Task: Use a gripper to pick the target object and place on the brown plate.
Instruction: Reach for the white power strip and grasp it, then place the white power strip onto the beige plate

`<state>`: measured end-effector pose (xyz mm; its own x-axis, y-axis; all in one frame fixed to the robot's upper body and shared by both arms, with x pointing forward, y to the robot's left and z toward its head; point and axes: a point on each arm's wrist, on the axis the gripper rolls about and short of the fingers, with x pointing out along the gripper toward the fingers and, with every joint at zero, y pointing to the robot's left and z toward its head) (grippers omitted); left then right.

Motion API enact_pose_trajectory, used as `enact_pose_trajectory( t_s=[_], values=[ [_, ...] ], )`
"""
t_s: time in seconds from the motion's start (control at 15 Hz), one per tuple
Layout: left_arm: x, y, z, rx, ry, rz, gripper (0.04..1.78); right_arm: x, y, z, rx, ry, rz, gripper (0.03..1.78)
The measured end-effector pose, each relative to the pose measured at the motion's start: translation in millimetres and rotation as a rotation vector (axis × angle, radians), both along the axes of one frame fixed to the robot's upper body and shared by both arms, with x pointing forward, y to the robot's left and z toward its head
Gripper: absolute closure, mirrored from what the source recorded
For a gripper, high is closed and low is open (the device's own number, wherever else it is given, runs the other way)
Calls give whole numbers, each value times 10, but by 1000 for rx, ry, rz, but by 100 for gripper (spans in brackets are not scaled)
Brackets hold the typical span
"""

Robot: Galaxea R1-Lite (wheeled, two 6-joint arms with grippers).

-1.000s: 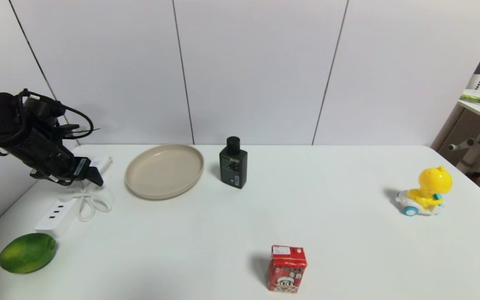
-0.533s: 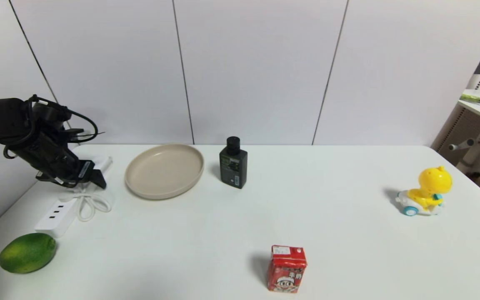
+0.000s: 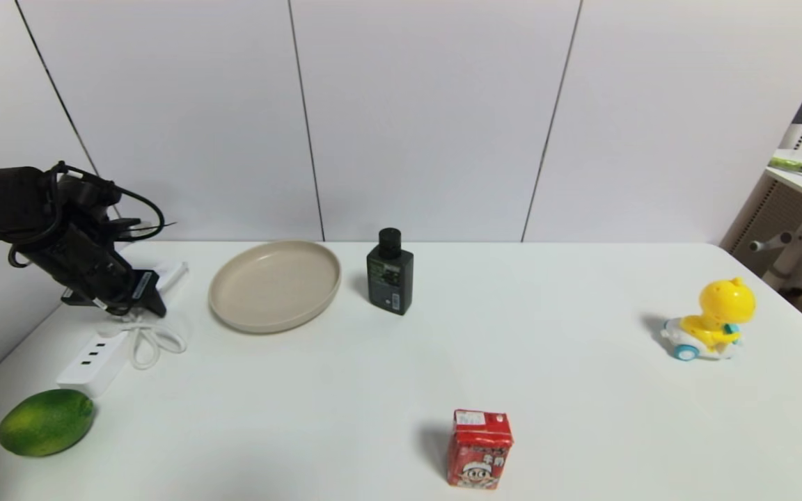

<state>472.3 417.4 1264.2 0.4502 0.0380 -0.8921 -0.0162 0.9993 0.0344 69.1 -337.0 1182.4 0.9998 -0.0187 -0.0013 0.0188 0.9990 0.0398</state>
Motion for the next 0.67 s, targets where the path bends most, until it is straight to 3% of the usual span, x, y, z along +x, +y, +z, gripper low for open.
enact_pose_trajectory(
  t_s=[0.2,0.67],
  values=[
    [2,10,-20,-1,6,0,96,0,0,0,0,0,0,11],
    [16,26,-23,6,6,-11,96,0,0,0,0,0,0,11]
  ],
)
